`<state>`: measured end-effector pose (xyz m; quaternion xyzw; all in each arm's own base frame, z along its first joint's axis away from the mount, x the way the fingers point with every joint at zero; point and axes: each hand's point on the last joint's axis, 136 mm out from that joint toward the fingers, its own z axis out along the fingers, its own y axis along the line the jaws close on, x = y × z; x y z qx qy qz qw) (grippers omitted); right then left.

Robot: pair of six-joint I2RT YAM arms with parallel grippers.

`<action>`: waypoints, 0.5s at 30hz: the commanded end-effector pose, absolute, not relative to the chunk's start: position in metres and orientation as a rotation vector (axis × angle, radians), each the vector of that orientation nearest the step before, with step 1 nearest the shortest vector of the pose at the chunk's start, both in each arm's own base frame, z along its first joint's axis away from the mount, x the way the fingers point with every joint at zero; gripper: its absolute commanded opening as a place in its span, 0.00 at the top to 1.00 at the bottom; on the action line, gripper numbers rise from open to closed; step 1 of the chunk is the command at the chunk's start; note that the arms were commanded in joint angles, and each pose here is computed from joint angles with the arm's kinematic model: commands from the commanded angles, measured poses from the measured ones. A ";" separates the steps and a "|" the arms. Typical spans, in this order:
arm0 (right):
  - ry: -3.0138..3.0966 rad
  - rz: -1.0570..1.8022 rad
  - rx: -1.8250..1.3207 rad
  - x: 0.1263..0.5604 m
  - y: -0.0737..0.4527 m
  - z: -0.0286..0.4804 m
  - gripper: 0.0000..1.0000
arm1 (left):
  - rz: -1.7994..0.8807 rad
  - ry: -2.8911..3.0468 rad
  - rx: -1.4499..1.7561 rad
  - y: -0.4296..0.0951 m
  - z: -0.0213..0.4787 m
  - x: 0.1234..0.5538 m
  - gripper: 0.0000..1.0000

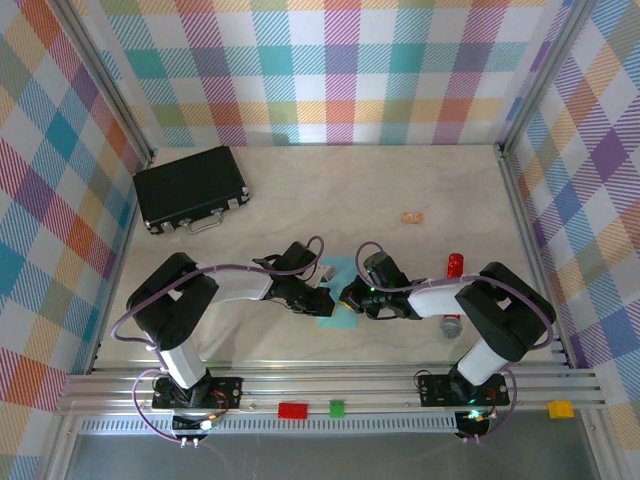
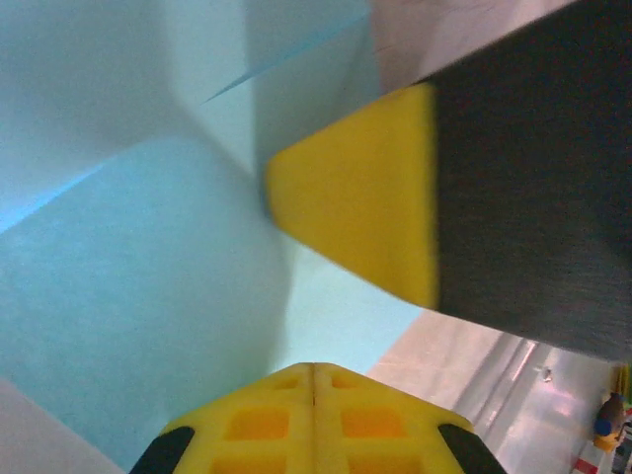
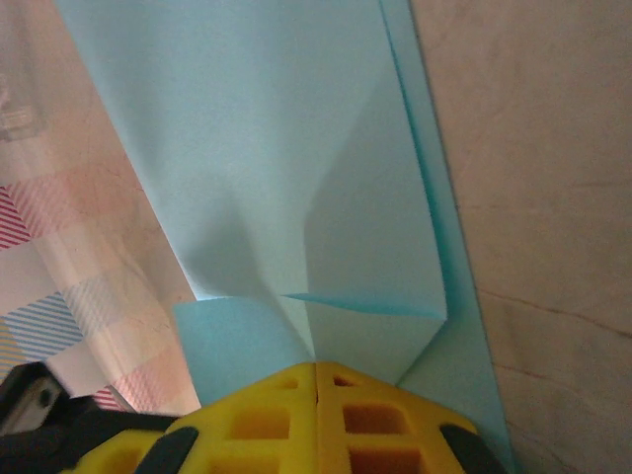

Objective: Fold a paper plane with a square sheet of paper (pick it up from the middle)

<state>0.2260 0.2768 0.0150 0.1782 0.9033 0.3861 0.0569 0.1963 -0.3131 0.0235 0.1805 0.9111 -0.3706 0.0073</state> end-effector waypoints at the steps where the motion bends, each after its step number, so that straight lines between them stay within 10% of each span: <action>1: 2.877 1.008 0.584 0.205 0.258 -0.018 0.98 | -1.109 2.891 0.565 -0.300 0.003 0.189 0.95; 15: 2.725 1.204 0.251 0.231 0.297 0.050 0.89 | -1.114 2.970 0.451 -0.274 -0.026 0.158 0.96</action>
